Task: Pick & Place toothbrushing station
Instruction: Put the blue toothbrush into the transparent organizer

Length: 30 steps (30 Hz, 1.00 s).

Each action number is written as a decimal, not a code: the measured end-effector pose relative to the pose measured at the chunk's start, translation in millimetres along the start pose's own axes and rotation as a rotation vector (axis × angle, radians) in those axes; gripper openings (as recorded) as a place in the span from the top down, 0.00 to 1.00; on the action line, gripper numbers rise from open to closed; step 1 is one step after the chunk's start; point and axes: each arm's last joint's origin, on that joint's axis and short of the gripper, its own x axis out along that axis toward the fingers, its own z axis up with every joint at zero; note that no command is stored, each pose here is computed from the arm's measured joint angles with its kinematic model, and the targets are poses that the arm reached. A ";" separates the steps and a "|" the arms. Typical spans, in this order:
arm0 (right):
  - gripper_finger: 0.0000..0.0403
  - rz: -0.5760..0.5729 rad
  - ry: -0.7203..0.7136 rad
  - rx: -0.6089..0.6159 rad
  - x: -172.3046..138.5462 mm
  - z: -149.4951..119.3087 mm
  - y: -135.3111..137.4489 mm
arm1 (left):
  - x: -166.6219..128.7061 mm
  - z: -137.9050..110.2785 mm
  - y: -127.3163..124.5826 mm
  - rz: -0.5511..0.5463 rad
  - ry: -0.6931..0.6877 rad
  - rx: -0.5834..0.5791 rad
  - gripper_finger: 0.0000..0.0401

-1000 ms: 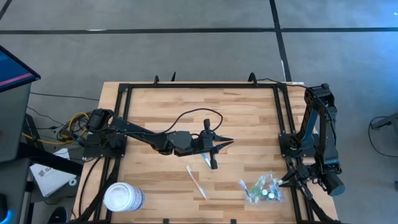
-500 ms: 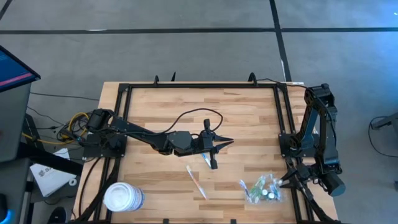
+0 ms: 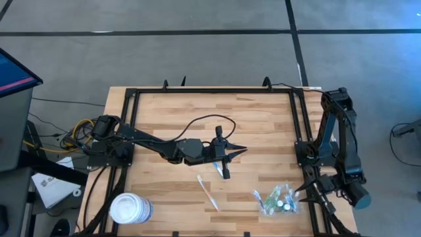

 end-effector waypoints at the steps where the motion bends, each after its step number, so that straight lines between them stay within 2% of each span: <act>1: 0.59 -0.002 -0.012 -0.001 -0.4 2.6 -0.8 | 0.0 0.0 0.0 0.000 0.000 0.000 0.95; 11: 0.63 -0.026 -0.063 0.012 -0.9 38.9 -17.3 | 0.0 0.0 0.0 0.000 0.000 0.000 0.95; 17: 0.63 -0.059 -0.098 0.061 0.0 61.6 -32.8 | -0.6 -0.5 -1.5 -0.005 0.007 -0.011 0.95; 23: 0.64 -0.061 -0.095 0.052 4.2 75.5 -40.3 | -1.9 -7.8 -4.9 -0.022 0.081 -0.025 0.95; 30: 0.66 -0.025 -0.078 0.029 16.7 83.7 -35.3 | -4.4 -17.7 -8.8 -0.039 0.182 -0.033 0.95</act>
